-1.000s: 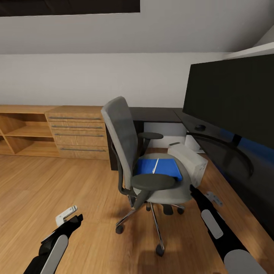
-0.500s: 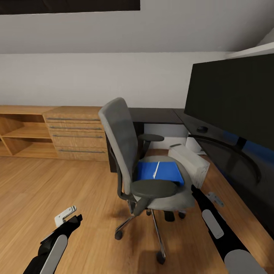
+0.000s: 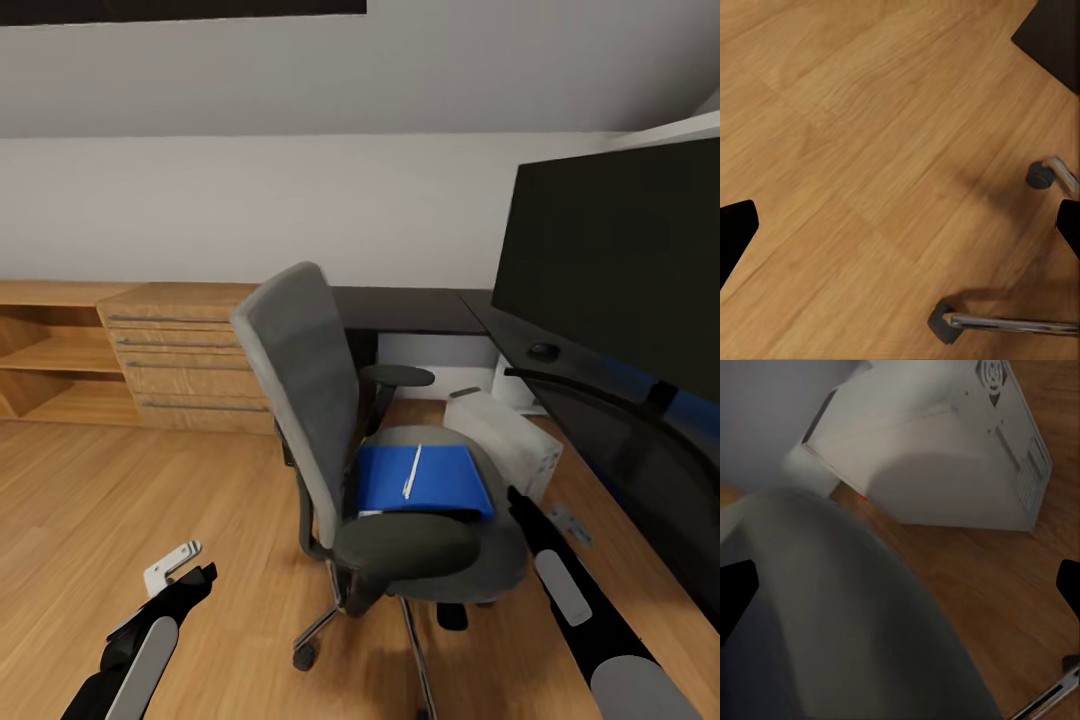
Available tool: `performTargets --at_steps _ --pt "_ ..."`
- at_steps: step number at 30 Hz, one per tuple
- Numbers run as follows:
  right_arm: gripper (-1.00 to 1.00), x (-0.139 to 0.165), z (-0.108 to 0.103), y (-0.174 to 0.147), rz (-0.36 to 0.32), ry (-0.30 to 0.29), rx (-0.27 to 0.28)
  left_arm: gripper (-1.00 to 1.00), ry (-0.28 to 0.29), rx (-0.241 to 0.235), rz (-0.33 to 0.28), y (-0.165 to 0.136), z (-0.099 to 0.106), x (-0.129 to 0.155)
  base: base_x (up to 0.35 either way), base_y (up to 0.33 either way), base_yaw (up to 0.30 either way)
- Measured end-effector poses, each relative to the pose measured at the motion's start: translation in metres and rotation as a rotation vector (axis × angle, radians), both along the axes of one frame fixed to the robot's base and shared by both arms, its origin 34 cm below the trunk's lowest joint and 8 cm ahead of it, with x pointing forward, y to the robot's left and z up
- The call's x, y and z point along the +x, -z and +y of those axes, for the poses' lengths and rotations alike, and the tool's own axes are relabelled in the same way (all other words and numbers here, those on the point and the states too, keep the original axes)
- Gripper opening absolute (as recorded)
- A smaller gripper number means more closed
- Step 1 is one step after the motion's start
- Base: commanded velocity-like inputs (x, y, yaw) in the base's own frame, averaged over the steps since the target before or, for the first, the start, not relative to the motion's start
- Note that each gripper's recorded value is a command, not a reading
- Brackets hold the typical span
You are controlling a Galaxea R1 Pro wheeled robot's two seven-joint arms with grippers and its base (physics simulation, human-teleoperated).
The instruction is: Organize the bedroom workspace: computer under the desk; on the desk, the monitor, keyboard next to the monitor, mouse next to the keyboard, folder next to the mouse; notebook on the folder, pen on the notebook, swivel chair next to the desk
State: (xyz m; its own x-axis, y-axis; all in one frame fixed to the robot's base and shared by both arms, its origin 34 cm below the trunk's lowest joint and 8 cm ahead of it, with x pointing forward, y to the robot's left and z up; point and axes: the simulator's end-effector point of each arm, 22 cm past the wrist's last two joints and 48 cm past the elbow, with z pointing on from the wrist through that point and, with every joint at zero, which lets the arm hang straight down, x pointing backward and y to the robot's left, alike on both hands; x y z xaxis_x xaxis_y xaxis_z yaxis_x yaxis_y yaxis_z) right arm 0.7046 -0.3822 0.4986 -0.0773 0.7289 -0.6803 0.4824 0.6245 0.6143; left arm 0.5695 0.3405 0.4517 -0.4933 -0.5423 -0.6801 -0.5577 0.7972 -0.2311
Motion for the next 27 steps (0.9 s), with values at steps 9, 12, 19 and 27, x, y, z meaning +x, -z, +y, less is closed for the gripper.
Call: performTargets --at_steps 9,12,19,27 --pt "1.0 -0.001 -0.002 0.001 0.001 0.012 0.009 1.0 0.001 0.0 -0.001 0.0 0.0 0.0 0.086 -0.025 0.0" --pt "1.0 -0.002 -0.005 0.002 -0.001 0.028 0.035 1.0 0.001 0.0 0.0 0.0 0.0 0.0 0.008 -0.002 0.0" --pt "1.0 -0.004 -0.006 0.007 -0.001 0.061 0.112 1.0 0.001 0.001 -0.002 -0.001 0.0 0.001 0.002 -0.001 0.0" --pt "1.0 -0.009 -0.009 0.013 0.024 0.088 0.131 1.0 0.0 0.003 -0.005 -0.002 0.001 0.001 0.0 0.0 0.0"
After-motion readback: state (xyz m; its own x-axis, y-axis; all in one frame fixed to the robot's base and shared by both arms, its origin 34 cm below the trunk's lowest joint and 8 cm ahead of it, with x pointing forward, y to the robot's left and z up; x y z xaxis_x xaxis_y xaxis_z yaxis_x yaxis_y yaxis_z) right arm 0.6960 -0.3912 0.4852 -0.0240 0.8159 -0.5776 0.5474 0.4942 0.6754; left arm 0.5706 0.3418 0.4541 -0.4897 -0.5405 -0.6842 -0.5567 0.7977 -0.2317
